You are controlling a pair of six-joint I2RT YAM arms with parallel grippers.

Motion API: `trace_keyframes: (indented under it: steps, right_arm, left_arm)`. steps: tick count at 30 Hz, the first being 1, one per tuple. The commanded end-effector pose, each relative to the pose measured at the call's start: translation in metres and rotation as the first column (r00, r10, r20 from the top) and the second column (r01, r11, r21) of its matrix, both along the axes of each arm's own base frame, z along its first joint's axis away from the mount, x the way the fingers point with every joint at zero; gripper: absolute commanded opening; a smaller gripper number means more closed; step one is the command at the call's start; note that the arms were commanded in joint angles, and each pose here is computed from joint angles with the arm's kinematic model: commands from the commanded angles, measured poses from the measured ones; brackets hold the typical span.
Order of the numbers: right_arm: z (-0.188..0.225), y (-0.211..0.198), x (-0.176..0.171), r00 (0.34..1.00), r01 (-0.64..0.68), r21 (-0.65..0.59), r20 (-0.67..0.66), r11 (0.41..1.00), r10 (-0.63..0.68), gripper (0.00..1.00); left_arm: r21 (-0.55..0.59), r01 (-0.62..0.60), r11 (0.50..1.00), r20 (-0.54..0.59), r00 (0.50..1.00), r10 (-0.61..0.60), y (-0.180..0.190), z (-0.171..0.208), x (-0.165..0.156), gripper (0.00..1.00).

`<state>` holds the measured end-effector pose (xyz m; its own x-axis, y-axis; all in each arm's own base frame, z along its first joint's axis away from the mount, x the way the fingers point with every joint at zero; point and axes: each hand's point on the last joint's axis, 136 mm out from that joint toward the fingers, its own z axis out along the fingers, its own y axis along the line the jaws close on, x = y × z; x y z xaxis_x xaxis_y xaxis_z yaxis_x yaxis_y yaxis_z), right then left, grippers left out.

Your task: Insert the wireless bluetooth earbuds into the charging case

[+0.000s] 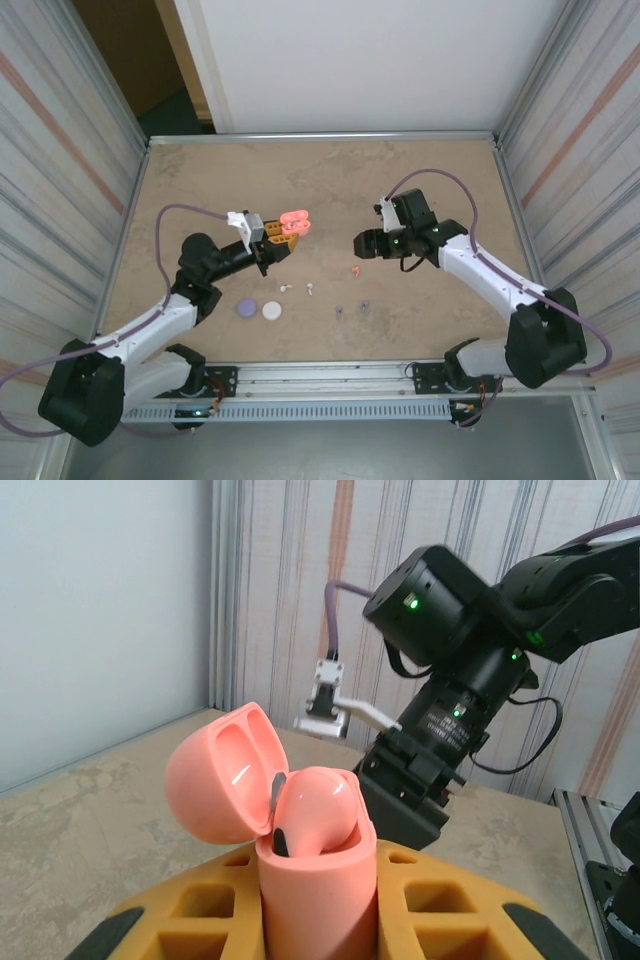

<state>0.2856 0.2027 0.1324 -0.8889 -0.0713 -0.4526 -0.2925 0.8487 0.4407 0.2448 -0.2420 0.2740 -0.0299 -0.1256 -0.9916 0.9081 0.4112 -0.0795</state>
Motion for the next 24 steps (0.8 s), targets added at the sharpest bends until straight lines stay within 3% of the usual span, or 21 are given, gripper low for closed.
trace_keyframes:
  steps: [1,24]
  right_arm:
    - [-0.014,0.000,-0.004,0.997,0.005,-0.013,-0.077,1.000,-0.006,0.65]
    - [-0.069,0.018,0.005,0.973,-0.053,-0.091,-0.227,0.994,0.031,0.51]
  left_arm:
    - [-0.015,-0.006,1.000,0.046,0.999,0.006,0.001,0.013,-0.003,0.00]
    - [-0.016,-0.010,1.000,0.052,0.999,0.011,0.002,0.013,-0.004,0.00]
